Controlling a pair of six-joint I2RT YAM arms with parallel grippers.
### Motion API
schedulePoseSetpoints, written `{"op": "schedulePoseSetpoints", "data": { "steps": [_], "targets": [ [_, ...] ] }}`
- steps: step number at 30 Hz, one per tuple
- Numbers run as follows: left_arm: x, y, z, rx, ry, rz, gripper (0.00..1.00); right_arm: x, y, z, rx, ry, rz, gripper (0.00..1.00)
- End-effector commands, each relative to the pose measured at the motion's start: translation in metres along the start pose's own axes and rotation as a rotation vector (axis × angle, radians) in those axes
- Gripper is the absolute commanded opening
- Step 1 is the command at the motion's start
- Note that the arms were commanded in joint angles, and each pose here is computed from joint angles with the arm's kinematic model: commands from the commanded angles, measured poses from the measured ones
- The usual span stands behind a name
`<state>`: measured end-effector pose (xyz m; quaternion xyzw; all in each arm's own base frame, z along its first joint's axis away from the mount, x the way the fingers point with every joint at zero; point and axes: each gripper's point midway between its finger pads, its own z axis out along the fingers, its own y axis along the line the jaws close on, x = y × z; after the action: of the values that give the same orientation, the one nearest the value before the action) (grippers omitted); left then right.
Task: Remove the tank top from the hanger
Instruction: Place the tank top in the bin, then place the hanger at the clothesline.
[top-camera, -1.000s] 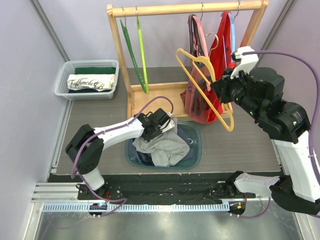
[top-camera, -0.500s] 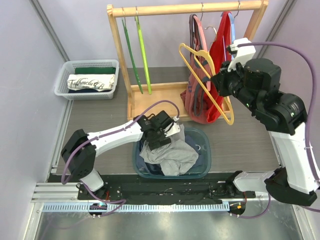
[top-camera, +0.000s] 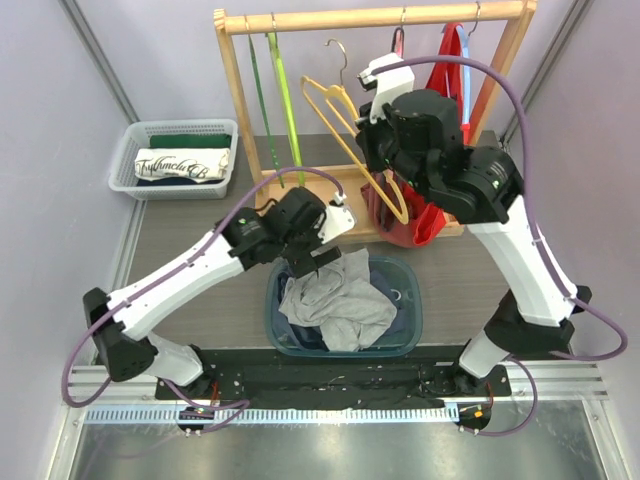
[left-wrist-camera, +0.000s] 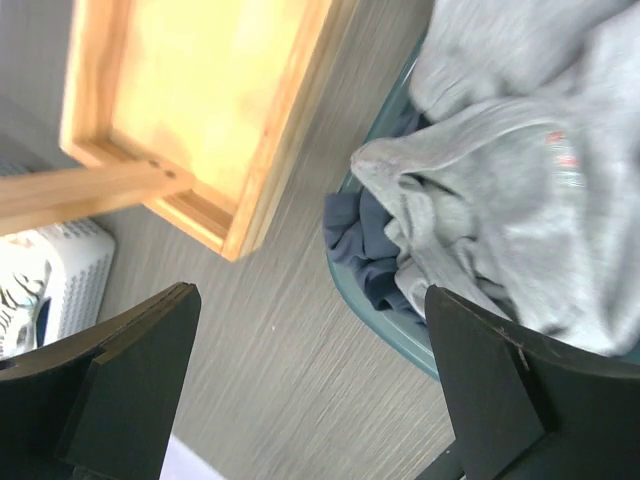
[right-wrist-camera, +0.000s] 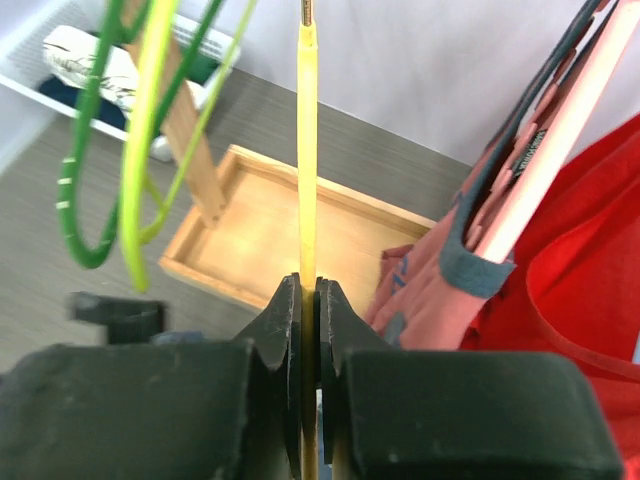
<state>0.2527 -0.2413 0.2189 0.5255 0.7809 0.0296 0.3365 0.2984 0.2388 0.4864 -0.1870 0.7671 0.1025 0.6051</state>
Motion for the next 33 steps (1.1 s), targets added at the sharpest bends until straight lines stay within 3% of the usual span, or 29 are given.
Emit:
{"op": "schedulePoseSetpoints", "data": {
  "steps": [1, 6, 10, 18, 33],
  "targets": [
    [-0.012, -0.006, -0.058, 0.118, -0.099, -0.015, 1.00, -0.034, -0.020, 0.001, 0.111, -0.116, 0.008, 0.01],
    [-0.015, -0.007, -0.094, 0.162, -0.205, 0.044, 1.00, -0.042, -0.019, 0.025, 0.177, -0.153, 0.021, 0.01],
    [-0.020, 0.006, -0.121, 0.090, -0.345, 0.042, 1.00, -0.052, -0.018, 0.042, 0.225, -0.201, 0.061, 0.01],
    [-0.017, 0.007, -0.122, 0.075, -0.353, 0.029, 1.00, -0.062, -0.018, 0.065, 0.292, -0.249, 0.126, 0.01],
    [-0.023, 0.008, -0.132, 0.083, -0.388, 0.021, 1.00, -0.029, -0.026, 0.133, 0.260, -0.179, 0.172, 0.01]
  ]
}}
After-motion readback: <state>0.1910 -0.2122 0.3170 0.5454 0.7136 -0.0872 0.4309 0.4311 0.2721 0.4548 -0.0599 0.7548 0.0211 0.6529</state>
